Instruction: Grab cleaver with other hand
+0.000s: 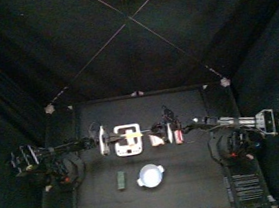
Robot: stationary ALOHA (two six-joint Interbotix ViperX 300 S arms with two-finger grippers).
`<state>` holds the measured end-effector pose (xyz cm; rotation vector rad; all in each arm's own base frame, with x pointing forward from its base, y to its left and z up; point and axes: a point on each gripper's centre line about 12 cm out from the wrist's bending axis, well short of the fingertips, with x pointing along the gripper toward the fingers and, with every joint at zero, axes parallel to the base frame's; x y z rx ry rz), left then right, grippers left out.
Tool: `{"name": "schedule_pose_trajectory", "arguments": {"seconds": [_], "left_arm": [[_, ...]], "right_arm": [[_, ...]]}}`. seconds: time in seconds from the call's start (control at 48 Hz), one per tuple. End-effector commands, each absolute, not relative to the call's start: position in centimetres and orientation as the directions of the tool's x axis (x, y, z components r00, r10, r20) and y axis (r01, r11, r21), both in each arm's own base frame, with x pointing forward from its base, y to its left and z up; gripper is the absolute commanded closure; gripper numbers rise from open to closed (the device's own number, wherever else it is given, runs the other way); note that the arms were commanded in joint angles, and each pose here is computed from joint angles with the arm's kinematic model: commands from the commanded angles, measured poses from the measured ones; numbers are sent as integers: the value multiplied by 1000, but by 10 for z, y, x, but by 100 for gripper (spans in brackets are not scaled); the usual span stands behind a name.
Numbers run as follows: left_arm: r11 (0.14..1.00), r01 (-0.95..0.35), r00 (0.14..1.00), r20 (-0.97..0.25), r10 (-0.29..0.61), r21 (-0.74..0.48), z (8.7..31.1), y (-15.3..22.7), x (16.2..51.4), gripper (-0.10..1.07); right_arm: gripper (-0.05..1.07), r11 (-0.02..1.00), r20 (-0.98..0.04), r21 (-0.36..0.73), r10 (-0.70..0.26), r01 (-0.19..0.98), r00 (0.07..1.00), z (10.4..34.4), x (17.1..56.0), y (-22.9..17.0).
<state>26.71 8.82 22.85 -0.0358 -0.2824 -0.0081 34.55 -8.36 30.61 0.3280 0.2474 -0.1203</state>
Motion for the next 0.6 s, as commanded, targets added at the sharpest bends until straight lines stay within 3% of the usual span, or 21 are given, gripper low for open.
{"name": "schedule_pose_trajectory", "arguments": {"seconds": [0.0, 0.271, 0.583], "left_arm": [[1000, -1, 954, 301, 7, -22, 235, 91, 266, 82], [1000, -7, 959, 284, 14, -25, 232, 92, 265, 82], [999, -49, 979, 198, 52, -20, 221, 97, 266, 82]], "right_arm": [[35, 927, -233, 341, -79, 157, 969, 313, 345, -84], [12, 917, -218, 367, -80, 158, 973, 316, 343, -84], [11, 879, -202, 442, -96, 178, 975, 319, 344, -86]]}}
